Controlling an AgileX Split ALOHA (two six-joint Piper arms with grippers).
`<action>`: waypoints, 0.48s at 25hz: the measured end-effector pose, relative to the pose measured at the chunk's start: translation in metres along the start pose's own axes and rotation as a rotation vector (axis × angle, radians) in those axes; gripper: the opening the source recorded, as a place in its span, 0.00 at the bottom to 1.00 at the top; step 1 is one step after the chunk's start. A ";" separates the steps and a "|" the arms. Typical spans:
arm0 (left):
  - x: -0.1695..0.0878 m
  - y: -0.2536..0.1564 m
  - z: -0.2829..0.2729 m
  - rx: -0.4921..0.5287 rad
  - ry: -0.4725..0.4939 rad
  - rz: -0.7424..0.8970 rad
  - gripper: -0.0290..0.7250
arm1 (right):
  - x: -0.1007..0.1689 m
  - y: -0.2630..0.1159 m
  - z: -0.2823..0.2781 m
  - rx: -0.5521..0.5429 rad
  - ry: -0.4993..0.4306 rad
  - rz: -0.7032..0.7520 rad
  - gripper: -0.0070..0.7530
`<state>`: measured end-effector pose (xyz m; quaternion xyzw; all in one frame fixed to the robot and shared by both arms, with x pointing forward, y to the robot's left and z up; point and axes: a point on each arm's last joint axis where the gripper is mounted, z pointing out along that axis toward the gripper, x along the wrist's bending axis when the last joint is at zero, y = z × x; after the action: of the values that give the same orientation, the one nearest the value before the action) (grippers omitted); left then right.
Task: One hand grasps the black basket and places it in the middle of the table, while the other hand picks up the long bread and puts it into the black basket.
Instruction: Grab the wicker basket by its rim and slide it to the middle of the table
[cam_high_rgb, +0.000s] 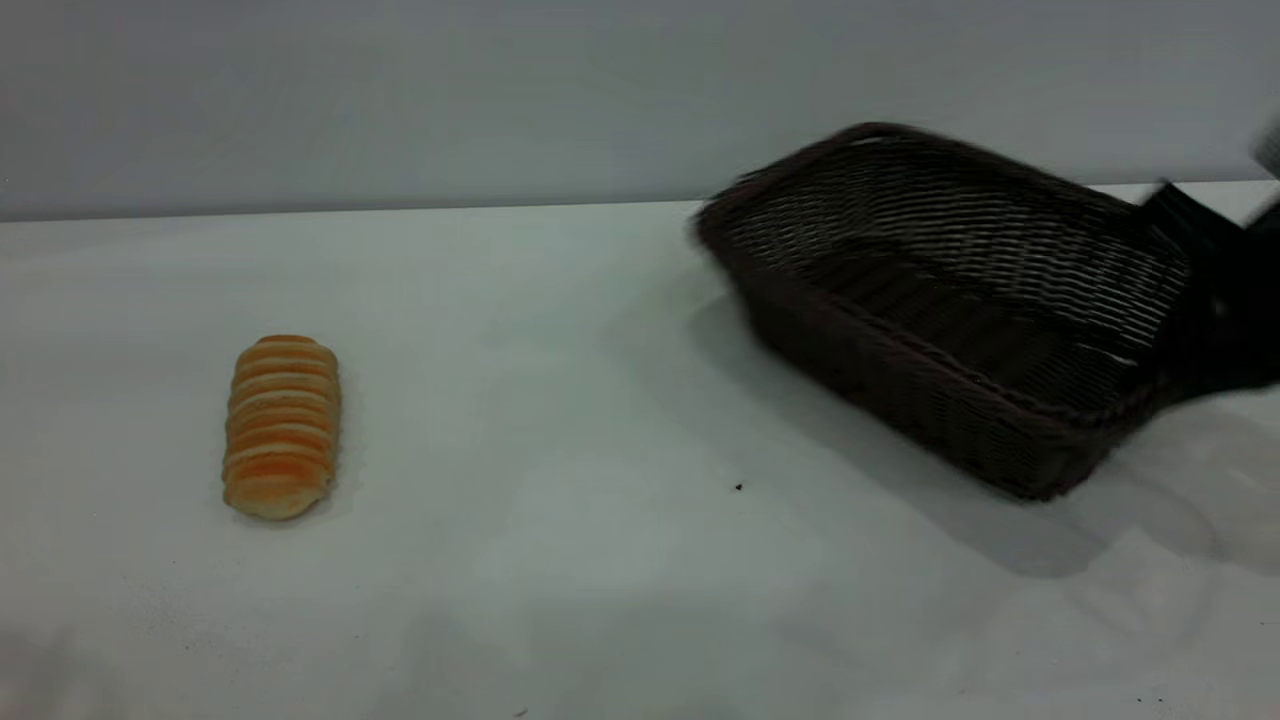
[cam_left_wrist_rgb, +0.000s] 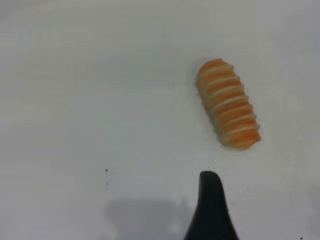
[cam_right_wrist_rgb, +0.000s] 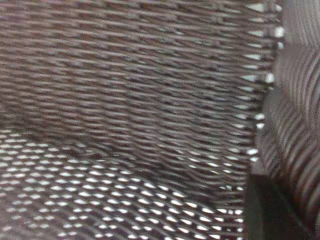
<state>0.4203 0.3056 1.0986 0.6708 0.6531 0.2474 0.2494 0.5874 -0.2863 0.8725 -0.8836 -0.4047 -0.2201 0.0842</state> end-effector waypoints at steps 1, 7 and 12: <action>0.000 0.000 0.000 0.000 0.000 0.000 0.82 | 0.009 0.003 -0.003 0.032 0.014 -0.070 0.12; 0.000 0.002 0.000 -0.017 0.002 0.000 0.82 | 0.060 0.022 -0.001 0.191 0.044 -0.365 0.12; 0.000 0.003 0.000 -0.038 0.003 0.000 0.82 | 0.100 0.009 0.037 0.272 0.005 -0.578 0.12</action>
<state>0.4228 0.3059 1.1009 0.6656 0.6488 0.2609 0.2609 0.6641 -0.2121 0.8857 -0.7122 -0.6644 -0.1809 0.1363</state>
